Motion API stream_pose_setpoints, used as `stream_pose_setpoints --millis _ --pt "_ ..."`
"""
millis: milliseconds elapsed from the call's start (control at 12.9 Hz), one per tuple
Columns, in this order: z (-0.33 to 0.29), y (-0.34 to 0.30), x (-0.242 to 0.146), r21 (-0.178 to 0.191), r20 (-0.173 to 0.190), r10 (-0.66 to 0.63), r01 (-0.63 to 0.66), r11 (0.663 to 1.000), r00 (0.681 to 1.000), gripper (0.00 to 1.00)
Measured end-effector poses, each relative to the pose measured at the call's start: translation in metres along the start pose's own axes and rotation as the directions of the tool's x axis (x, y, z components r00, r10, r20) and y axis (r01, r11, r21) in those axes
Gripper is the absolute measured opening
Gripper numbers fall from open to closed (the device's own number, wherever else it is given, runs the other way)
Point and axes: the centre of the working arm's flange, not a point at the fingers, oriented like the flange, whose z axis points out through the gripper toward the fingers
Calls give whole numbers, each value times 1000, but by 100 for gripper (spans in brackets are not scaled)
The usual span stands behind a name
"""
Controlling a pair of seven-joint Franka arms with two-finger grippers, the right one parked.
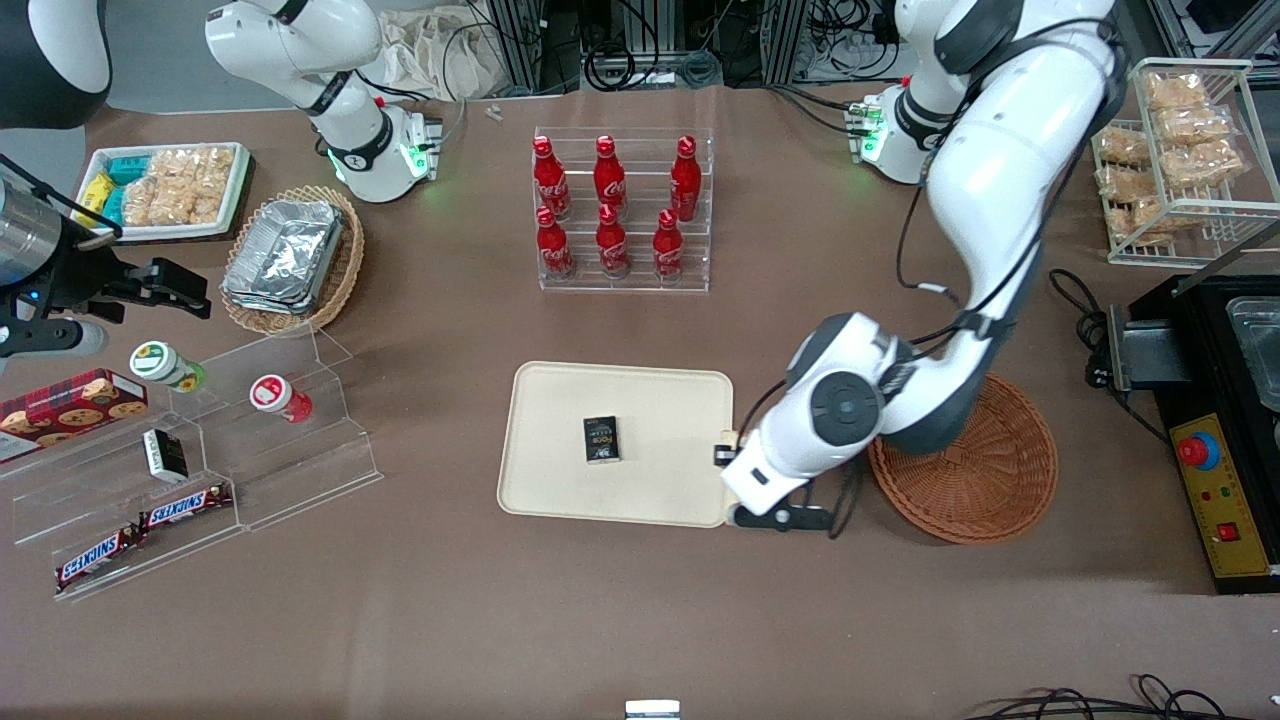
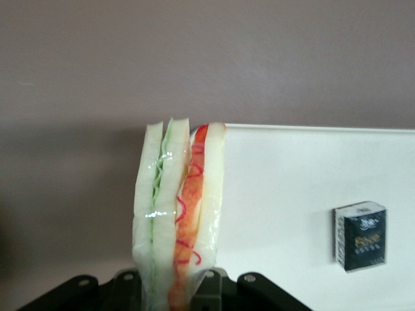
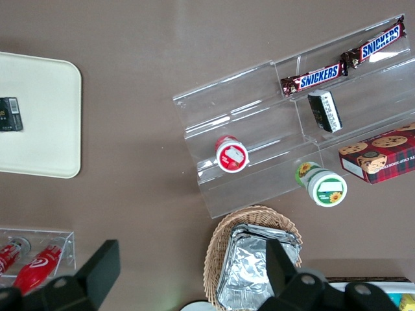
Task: Place sandwich from basket to tray
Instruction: 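Carry the sandwich to the white tray and lower it beside the tissue box, then open the left gripper to release the sandwich on the tray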
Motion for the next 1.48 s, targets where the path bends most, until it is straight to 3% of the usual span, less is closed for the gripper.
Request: stream_pose_setpoints --millis 233,700,856,1089,1322,1478 --pt "38 17 -11 8 39 -4 3 1000 999 20" --pt "62 38 -28 60 39 -123 120 991 992 17" --pt "62 40 -29 71 28 -155 153 986 988 31" --pt "47 35 -23 85 1 -170 170 982 985 64" --pt "-26 15 -12 142 -29 -232 234 962 972 96" --pt "-82 -5 -8 172 -63 -269 276 946 961 100"
